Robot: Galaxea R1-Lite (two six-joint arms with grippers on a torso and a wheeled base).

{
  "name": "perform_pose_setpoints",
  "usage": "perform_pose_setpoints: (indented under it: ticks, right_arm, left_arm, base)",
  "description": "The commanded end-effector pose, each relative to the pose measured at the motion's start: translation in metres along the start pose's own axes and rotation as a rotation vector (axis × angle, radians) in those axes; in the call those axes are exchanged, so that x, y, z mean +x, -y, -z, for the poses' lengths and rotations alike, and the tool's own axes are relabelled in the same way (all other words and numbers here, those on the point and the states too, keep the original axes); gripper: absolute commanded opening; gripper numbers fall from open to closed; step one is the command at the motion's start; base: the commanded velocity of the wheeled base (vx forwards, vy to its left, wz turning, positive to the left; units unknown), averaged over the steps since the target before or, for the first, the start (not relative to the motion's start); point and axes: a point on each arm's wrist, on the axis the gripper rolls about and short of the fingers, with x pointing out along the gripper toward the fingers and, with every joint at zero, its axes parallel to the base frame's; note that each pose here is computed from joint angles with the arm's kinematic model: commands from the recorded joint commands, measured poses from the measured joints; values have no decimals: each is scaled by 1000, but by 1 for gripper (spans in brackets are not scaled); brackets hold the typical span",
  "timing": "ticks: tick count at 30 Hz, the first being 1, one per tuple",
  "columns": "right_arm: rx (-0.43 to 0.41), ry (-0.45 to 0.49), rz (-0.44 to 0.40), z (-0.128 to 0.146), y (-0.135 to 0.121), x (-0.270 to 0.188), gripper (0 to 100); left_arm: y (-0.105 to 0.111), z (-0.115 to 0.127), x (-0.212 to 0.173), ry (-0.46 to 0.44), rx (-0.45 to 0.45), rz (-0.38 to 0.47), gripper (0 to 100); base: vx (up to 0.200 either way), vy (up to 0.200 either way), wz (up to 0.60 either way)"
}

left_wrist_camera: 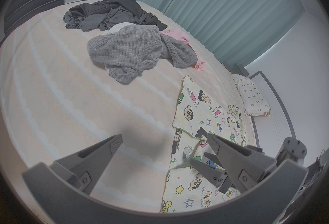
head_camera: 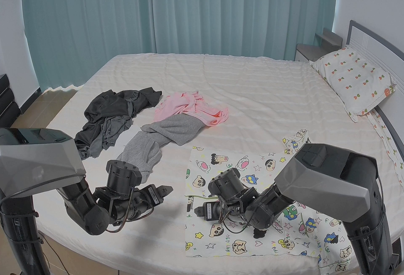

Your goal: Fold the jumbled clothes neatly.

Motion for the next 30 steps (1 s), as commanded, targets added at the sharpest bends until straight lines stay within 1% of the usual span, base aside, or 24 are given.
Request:
perform_pose_setpoints:
  ticks: [1,3,5,9,11,16,23,26,30]
  right_arm:
    - [-5,-16,10,3,2,1,0]
    - [-4,-11,10,2,1,-3,0]
    - [-4,4,32,1,2,-9,0]
    - [-2,1,45,3,5,-15,0]
    - [-1,-10,52,6,7,-20,0]
    - [-10,-76,90,27,23,-39,0]
    - [2,-64,87,43,36,-49,0]
    - [5,-48,75,44,36,-52,0]
    - [3,-48,78,45,37,-55,0]
  left_arm:
    - [-1,1,0,-1,0,-4,100]
    - [-2,1,0,-4,-2,-5,100]
    - [-2,2,0,-4,-3,-9,100]
    - [-2,2,0,-4,-3,-9,100]
    - [-3,2,0,-5,-3,-11,100]
    - [-4,2,-1,-7,-5,-16,100]
    - [-5,3,0,-11,-4,-18,100]
    - [-5,3,0,-10,-6,-17,100]
    - [-5,3,0,-11,-6,-18,100]
  base:
    - [0,0,0]
    - [0,0,0]
    - [0,0,0]
    - [0,0,0]
    - [0,0,0]
    - [0,0,0]
    - [0,0,0]
    - [0,0,0]
    - [0,0,0]
